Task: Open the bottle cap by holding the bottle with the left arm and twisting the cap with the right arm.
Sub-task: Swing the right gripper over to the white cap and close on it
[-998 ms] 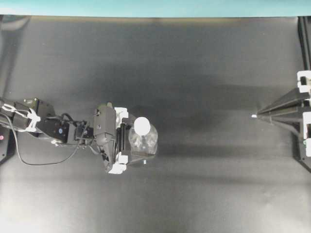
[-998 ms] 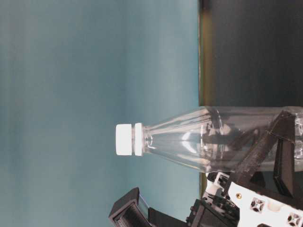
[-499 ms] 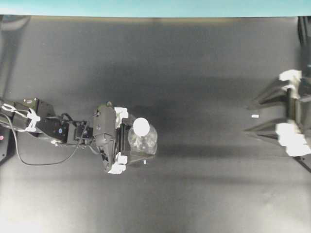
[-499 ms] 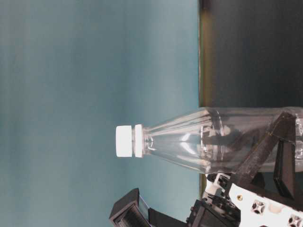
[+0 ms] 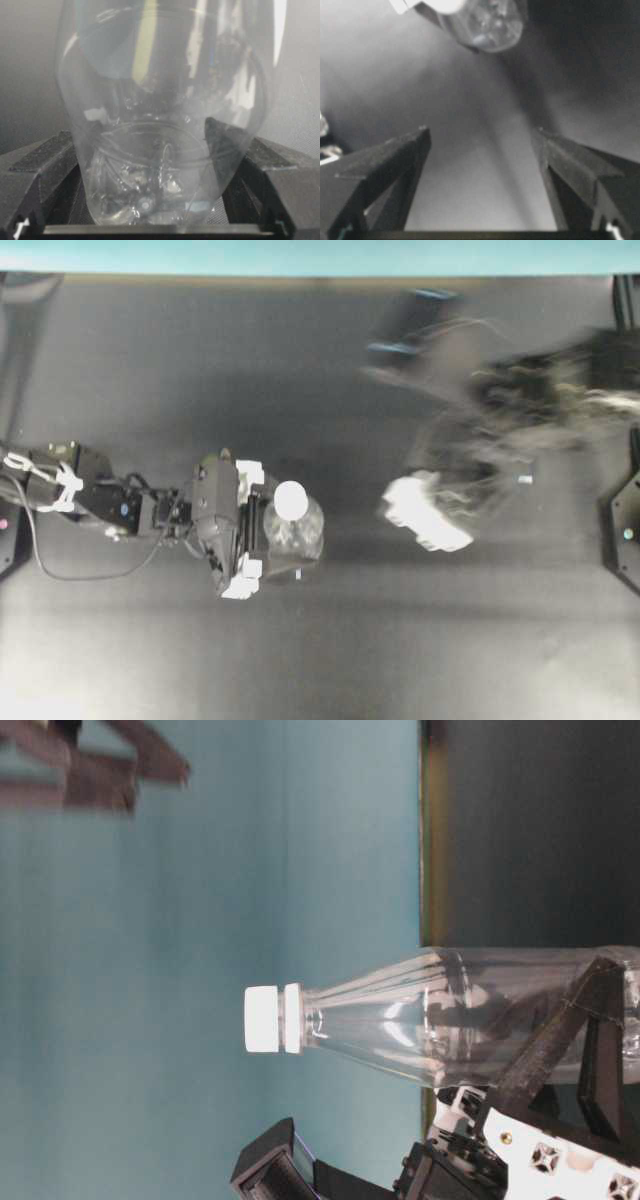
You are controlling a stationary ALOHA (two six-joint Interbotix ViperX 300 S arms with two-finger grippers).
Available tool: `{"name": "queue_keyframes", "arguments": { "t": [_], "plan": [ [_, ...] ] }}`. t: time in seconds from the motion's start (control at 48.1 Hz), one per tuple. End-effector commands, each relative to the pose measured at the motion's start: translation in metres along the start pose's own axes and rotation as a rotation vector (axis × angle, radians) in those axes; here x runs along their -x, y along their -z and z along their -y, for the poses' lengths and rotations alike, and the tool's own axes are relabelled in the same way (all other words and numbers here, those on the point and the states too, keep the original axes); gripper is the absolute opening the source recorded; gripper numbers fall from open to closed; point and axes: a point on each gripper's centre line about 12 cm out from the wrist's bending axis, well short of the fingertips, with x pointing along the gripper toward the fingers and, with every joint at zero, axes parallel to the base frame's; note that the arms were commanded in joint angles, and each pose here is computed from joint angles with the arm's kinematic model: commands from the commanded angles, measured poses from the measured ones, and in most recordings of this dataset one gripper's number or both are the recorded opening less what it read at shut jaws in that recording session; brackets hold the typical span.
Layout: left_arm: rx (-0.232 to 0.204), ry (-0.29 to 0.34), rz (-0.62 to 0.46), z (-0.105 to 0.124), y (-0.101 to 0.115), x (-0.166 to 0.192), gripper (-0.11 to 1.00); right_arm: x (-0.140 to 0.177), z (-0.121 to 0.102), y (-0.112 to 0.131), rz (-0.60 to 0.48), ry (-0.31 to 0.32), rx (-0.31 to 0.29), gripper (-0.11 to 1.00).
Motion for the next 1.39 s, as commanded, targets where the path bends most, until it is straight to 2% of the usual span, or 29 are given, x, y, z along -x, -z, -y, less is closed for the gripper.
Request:
{"name": "queue_keyframes", "arguments": {
  "t": [0.0, 0.187, 0.333, 0.478, 0.603, 1.081, 1.185, 1.248, 1.331, 1.372],
  "plan": [
    [0.0, 0.003, -0.004, 0.001, 0.001, 0.0, 0.83, 0.002, -0.008, -0.021, -0.027, 0.001, -0.042, 0.77],
    [0.0, 0.003, -0.007, 0.001, 0.002, 0.0, 0.83, -0.012, -0.023, -0.051, -0.132, 0.033, -0.124, 0.77],
    [0.0, 0.002, -0.008, 0.001, 0.002, 0.0, 0.83, -0.03, -0.032, -0.069, -0.19, 0.062, -0.134, 0.77],
    [0.0, 0.002, -0.01, 0.001, 0.002, 0.0, 0.83, -0.049, -0.032, -0.082, -0.215, 0.085, -0.164, 0.77],
    [0.0, 0.003, -0.011, 0.001, 0.003, 0.0, 0.83, -0.063, -0.033, -0.088, -0.227, 0.096, -0.196, 0.77],
    [0.0, 0.003, -0.013, 0.001, 0.003, 0.001, 0.83, -0.092, -0.025, -0.088, -0.264, 0.137, -0.198, 0.75],
    [0.0, 0.003, -0.014, 0.001, 0.004, 0.001, 0.83, -0.095, -0.023, -0.087, -0.271, 0.142, -0.191, 0.67],
    [-0.001, 0.002, -0.014, 0.0, 0.004, 0.001, 0.83, -0.096, -0.022, -0.086, -0.277, 0.143, -0.18, 0.56],
    [0.0, -0.002, -0.018, -0.001, 0.005, 0.002, 0.83, -0.096, -0.022, -0.085, -0.285, 0.144, -0.164, 0.36],
    [0.0, 0.0, -0.017, 0.0, 0.005, 0.002, 0.83, -0.097, -0.021, -0.084, -0.292, 0.144, -0.153, 0.36]
  ]
}}
